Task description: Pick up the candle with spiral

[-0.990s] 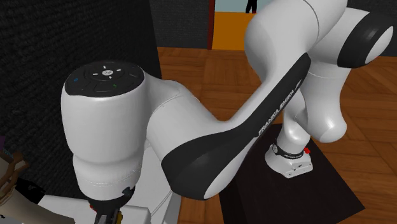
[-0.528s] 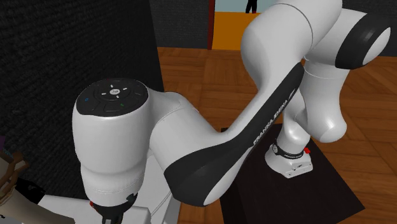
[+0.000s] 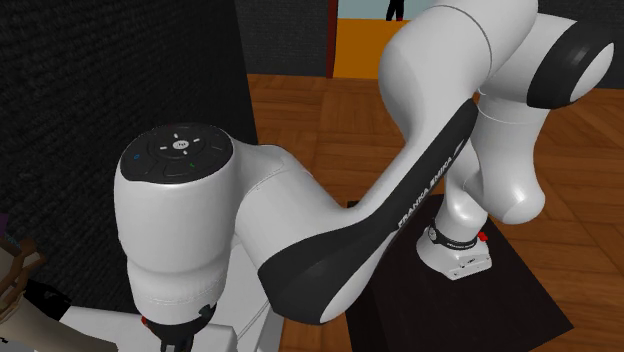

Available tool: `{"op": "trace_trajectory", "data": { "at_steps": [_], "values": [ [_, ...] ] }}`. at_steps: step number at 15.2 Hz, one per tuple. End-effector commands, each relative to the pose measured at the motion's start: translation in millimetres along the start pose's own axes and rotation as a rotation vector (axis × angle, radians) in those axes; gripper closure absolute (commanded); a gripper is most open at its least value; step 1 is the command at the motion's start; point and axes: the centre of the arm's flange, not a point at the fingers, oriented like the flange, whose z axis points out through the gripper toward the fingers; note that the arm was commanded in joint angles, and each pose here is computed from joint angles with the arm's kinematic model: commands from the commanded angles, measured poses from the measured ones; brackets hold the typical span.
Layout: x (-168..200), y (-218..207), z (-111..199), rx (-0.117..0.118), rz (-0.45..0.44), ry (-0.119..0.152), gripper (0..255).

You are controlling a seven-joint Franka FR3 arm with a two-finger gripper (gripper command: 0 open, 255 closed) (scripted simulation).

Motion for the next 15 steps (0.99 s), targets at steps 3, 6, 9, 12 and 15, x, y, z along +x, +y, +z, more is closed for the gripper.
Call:
{"op": "trace_trajectory", "data": {
  "at_steps": [3,6,9,12,15],
  "values": [
    [4,-2,-15,0.0,0.0,0.0,255],
    [9,-3,-30,0.0,0.0,0.0,255],
    [13,-5,-45,0.0,0.0,0.0,255],
    [18,-6,-61,0.0,0.0,0.0,255],
    [22,-8,-76,0.0,0.0,0.0,255]
  ]
}}
